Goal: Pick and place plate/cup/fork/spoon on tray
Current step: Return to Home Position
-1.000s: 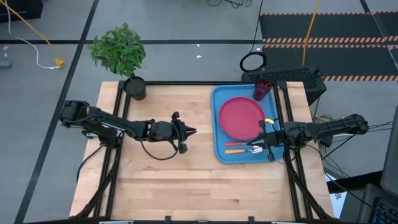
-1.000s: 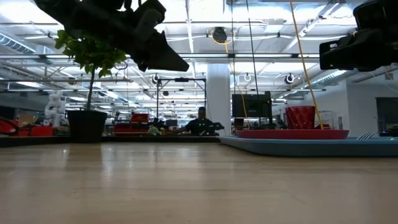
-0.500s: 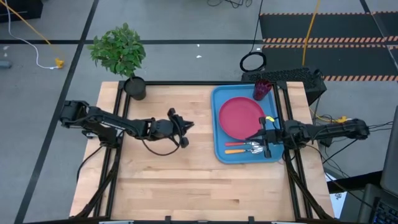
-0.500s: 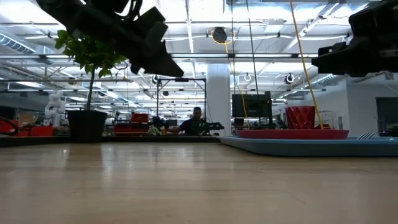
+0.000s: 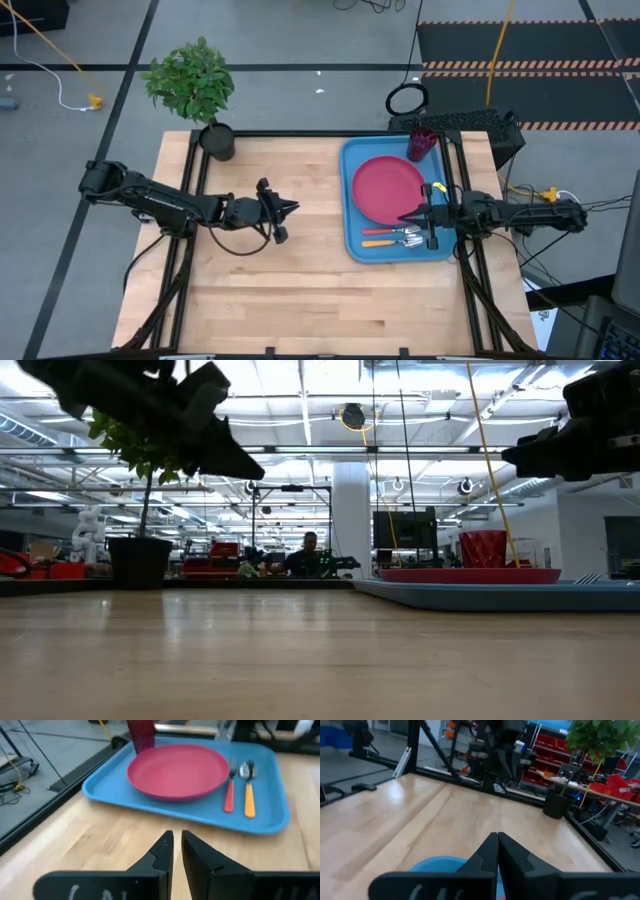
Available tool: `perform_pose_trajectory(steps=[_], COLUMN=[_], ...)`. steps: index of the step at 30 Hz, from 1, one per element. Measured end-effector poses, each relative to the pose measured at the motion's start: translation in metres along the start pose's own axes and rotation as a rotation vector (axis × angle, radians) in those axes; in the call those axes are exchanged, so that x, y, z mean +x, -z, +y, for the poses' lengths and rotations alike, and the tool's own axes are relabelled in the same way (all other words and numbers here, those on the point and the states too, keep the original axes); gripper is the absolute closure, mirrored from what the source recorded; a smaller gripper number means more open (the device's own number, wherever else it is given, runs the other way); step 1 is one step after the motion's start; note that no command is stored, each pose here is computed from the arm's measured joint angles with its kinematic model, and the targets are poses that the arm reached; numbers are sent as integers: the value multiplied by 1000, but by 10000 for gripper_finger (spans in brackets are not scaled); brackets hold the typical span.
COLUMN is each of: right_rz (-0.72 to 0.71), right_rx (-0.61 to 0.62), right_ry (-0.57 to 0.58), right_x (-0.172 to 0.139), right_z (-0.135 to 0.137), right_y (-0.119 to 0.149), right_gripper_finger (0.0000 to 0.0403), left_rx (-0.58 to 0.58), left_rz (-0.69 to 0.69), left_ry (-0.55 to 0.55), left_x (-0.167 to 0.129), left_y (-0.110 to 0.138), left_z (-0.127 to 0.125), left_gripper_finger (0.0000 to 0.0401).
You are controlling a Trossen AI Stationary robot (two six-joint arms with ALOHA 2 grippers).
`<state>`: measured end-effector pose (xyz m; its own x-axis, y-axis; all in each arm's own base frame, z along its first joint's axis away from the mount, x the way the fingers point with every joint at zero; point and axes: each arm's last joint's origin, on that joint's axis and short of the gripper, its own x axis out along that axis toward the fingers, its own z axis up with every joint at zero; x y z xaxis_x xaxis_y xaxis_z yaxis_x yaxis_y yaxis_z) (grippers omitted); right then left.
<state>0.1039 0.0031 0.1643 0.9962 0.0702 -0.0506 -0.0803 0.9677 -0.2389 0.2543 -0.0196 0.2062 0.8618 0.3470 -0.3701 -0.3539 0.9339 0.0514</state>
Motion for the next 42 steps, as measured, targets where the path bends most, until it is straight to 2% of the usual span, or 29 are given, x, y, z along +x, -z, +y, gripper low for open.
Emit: perform_pose_trajectory(steps=[4,9,20,30,36,42], right_rz=[-16,-59,-65,-52,-55,-60], right_rx=[49,36,-32,-9,-7,-8], right_ry=[7,16,22,19,18,17], right_x=[-3,-7,-7,-7,-6,-6], right_z=[0,-1,-1,-1,-1,-1], right_y=[-1,-4,-4,-3,-4,-4], right_gripper_finger=[403,403,403,403,403,403], left_rx=[-84,-153,-114,-64,-50,-80], left_rz=[-69,-117,-180,-182,-149,-201], left_ry=[10,28,98,139,137,146], left_x=[-8,-15,-37,-45,-55,-69], left_y=[17,29,27,29,31,42], left_z=[7,11,6,0,6,19], left_gripper_finger=[361,361,361,361,361,361])
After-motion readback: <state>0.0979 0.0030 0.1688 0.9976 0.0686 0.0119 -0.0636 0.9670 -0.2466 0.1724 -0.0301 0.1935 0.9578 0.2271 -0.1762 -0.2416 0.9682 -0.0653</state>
